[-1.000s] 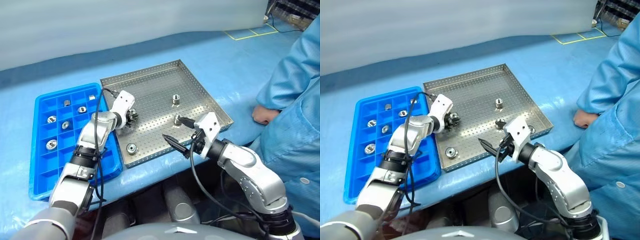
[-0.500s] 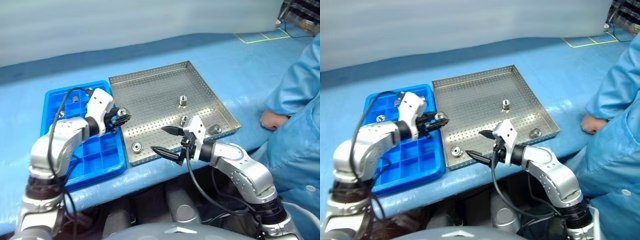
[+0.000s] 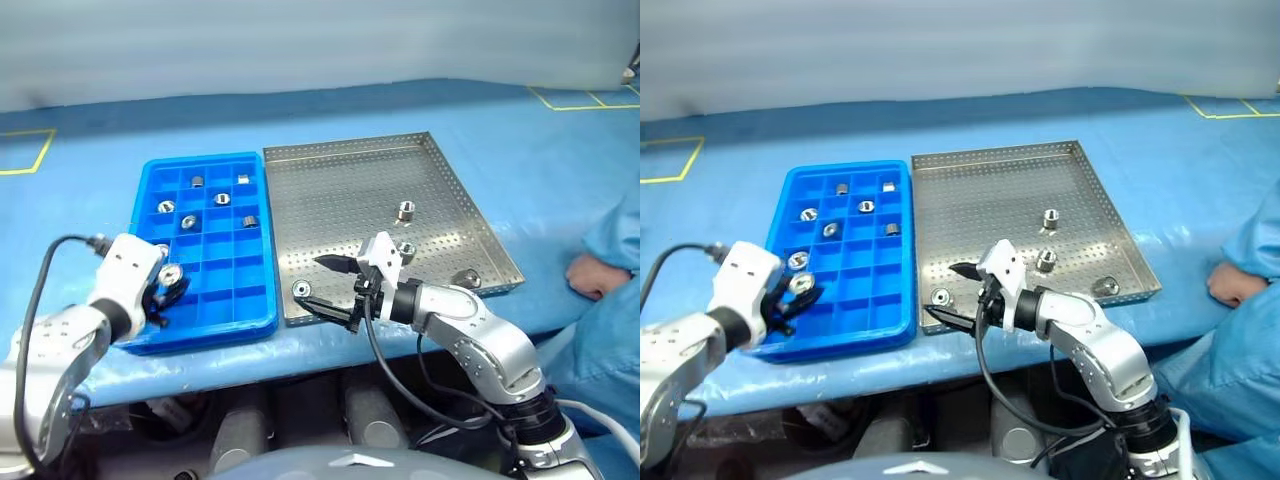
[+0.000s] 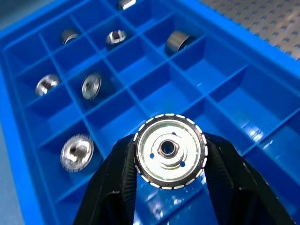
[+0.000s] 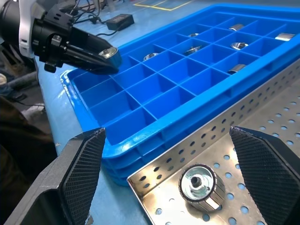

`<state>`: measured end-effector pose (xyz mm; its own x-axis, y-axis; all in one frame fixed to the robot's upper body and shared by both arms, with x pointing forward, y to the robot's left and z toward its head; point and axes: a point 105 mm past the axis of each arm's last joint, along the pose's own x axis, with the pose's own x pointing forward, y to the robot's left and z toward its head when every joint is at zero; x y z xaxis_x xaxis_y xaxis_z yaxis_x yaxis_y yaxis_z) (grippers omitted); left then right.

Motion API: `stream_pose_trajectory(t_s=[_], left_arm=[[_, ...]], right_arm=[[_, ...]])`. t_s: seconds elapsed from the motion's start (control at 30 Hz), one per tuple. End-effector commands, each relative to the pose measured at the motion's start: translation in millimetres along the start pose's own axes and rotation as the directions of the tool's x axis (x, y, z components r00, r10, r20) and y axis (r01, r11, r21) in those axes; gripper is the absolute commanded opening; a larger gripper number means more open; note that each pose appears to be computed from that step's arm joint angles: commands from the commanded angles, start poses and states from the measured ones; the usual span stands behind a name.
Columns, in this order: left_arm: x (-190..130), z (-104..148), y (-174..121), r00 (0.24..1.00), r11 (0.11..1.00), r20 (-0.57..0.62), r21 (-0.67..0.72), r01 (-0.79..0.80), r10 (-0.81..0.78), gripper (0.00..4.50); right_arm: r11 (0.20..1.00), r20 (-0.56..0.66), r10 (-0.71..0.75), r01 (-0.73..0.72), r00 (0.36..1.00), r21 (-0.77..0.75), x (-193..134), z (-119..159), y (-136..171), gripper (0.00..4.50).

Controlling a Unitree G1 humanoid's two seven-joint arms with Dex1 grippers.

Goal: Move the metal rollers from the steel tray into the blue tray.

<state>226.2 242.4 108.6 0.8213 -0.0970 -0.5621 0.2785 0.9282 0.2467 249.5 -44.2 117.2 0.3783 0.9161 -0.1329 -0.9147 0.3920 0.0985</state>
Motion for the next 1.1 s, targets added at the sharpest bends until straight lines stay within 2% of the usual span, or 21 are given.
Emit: stream_pose_trajectory(t_s=[0.03,0.4,0.57,0.63,0.77,0.9,1.1], left_arm=[[-10,1,8,0.997,0.998,0.027,0.011,-0.069,0.069,1.75],[0,4,8,0.997,0.998,0.046,-0.016,-0.055,0.056,1.75],[-2,7,15,0.996,0.997,0.045,-0.006,-0.08,0.08,3.47],[-2,9,11,0.997,0.999,0.06,-0.009,-0.05,0.05,4.01],[-1,21,5,0.992,1.0,0.124,-0.02,-0.008,0.01,4.01],[1,47,-22,0.95,0.987,0.273,-0.009,0.161,-0.152,4.01],[18,61,-48,0.906,0.956,0.307,0.053,0.289,-0.291,4.01]], right_arm=[[1.0,0.028,0.012,-0.012,1.0,-0.023,0,9,3,4.5],[0.999,0.031,0.001,0.0,1.0,-0.036,0,12,1,4.5],[0.999,0.04,-0.034,0.035,0.999,-0.041,-1,13,-3,4.5],[0.998,0.044,-0.044,0.046,0.998,-0.044,-1,14,-4,4.5],[0.997,0.045,-0.054,0.056,0.998,-0.048,-2,14,-5,4.5],[0.996,0.051,-0.071,0.074,0.996,-0.058,-5,17,-7,4.5],[0.984,0.026,-0.155,0.157,0.988,-0.085,-17,14,-12,4.5]])
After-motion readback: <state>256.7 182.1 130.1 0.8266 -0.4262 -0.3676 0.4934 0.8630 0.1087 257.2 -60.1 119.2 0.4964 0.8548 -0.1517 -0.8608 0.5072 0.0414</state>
